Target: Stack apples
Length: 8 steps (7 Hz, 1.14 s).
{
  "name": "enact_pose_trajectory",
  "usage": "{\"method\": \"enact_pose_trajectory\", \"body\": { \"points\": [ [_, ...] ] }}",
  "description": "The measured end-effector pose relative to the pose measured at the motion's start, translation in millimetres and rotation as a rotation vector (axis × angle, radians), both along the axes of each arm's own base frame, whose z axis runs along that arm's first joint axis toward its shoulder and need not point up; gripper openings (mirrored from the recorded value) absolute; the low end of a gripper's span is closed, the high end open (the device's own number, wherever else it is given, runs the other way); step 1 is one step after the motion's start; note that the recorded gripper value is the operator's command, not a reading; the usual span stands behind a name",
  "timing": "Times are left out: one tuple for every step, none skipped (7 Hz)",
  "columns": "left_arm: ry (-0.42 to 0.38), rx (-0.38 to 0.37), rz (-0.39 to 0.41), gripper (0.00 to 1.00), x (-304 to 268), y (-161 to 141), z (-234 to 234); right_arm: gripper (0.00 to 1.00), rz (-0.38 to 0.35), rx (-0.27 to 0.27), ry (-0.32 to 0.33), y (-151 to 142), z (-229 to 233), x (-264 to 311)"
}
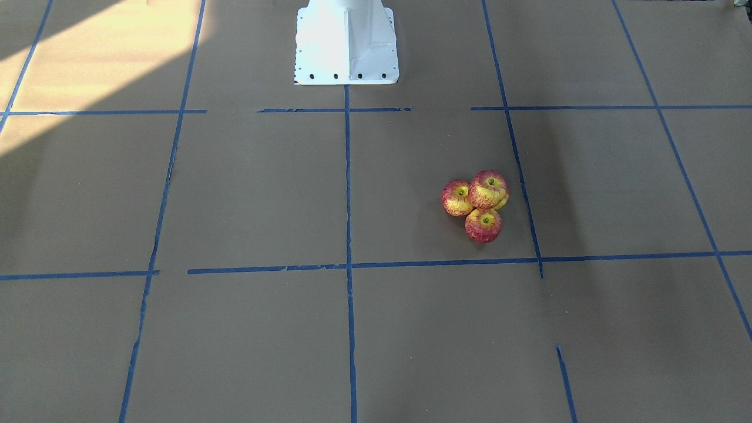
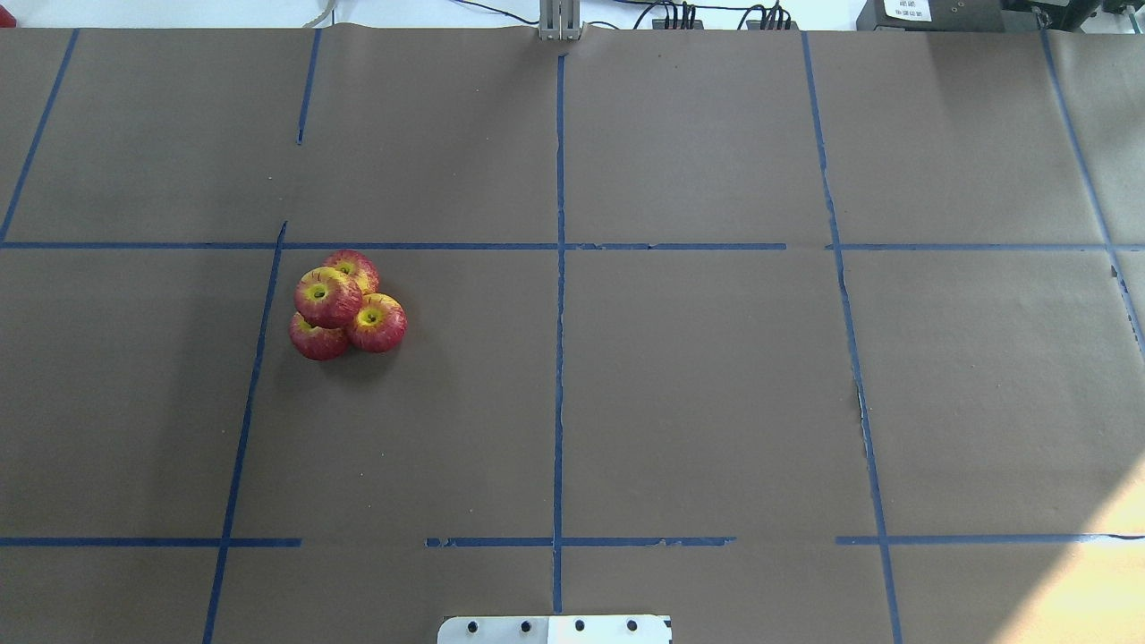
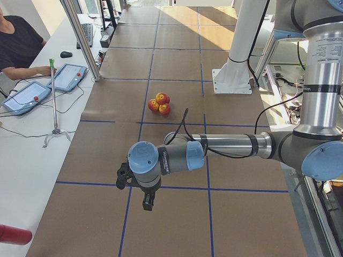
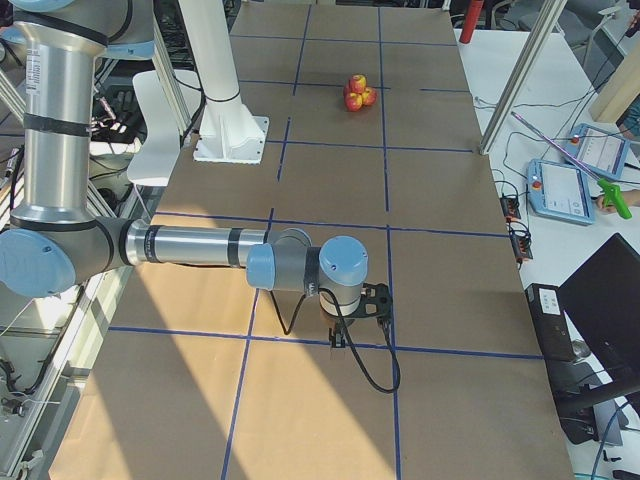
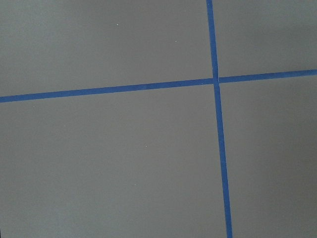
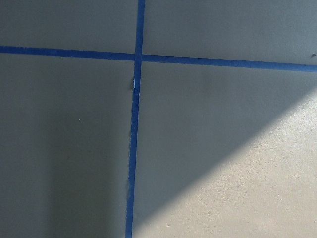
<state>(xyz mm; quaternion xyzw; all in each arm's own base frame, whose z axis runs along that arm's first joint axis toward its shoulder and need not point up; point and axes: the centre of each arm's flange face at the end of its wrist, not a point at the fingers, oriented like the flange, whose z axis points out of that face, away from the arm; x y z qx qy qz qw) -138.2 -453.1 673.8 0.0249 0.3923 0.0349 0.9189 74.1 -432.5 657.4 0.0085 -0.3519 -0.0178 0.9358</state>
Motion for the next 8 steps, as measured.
{"method": "enact_pose_trajectory", "body": {
  "points": [
    [0.005,-0.008,-0.003,1.00,1.4,6.2,7.3,1.00,0.000,0.000,0.000,0.0,0.0,0.0],
    [0.007,-0.011,-0.004,1.00,2.2,8.3,11.1,1.00,0.000,0.000,0.000,0.0,0.0,0.0],
    [0.005,-0.009,-0.003,1.00,2.6,7.0,10.5,1.00,0.000,0.000,0.000,0.0,0.0,0.0],
    [0.000,-0.003,0.000,1.00,2.4,4.4,8.2,1.00,0.000,0.000,0.000,-0.1,-0.1,0.0],
    [-0.003,0.004,0.002,1.00,2.2,2.7,6.2,1.00,0.000,0.000,0.000,0.0,-0.1,0.0],
    [-0.004,0.008,0.004,1.00,2.2,2.0,4.8,1.00,0.000,0.000,0.000,0.0,0.0,0.0],
    [-0.005,0.011,0.005,1.00,2.3,0.9,3.3,1.00,0.000,0.000,0.000,0.0,0.0,0.0],
    [-0.004,0.010,0.005,1.00,2.5,0.2,3.4,1.00,0.000,0.000,0.000,0.0,0.0,0.0]
  ]
}}
